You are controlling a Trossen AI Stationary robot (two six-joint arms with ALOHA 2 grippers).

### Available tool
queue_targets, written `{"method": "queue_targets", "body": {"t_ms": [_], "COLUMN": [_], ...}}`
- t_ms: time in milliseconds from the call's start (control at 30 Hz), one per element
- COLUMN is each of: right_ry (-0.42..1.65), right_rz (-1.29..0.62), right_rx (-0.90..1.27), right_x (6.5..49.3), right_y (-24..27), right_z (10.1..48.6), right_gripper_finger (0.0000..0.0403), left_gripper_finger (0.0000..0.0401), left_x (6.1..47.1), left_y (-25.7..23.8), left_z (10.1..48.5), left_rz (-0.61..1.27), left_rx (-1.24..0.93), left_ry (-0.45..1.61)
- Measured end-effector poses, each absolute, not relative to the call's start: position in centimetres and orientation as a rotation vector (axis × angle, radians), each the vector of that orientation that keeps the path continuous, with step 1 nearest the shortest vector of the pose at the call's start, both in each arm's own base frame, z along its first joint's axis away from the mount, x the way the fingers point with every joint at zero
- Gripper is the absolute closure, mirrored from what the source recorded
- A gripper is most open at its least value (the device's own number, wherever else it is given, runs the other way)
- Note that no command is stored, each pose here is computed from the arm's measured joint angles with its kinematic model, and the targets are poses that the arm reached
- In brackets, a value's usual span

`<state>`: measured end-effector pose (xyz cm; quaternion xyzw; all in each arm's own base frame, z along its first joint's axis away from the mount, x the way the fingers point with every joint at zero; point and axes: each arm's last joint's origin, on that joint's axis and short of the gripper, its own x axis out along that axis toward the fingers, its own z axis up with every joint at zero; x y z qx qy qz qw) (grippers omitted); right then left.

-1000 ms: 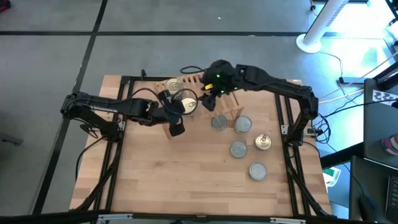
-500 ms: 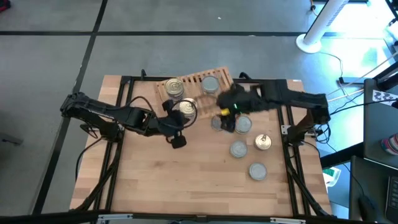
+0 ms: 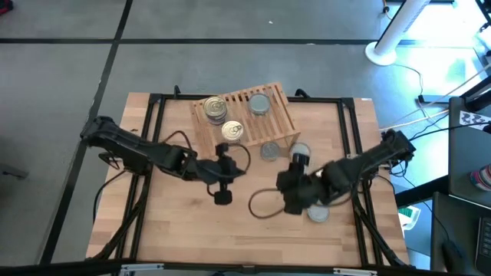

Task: Stack canned seafood by type on shelf
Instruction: Stack the green tuna can on top of the green tuna can on the shelf

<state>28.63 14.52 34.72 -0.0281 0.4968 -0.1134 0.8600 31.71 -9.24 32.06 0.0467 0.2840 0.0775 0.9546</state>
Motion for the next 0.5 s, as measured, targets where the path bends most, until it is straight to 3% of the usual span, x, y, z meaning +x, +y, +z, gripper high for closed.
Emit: {"method": "queue_targets", "body": {"t_ms": [267, 500], "right_ry": [1.053, 1.150], "right_rz": [-0.127, -0.202], "right_rx": [-0.050, -0.086], "right_x": [27.5, 26.0], "right_y": [18.5, 18.0], "right_z": [28.7, 24.5], "right_gripper_finger": [0.0153, 0.0153], "left_gripper_finger": [0.0398, 0.0398], "left_x": [35.1, 36.5], "left_y": [-10.8, -11.2], "left_z": [28.2, 25.6], "left_rz": [0.044, -0.047], "left_rx": [0.235, 0.279], "left_ry": [0.602, 0.665]}}
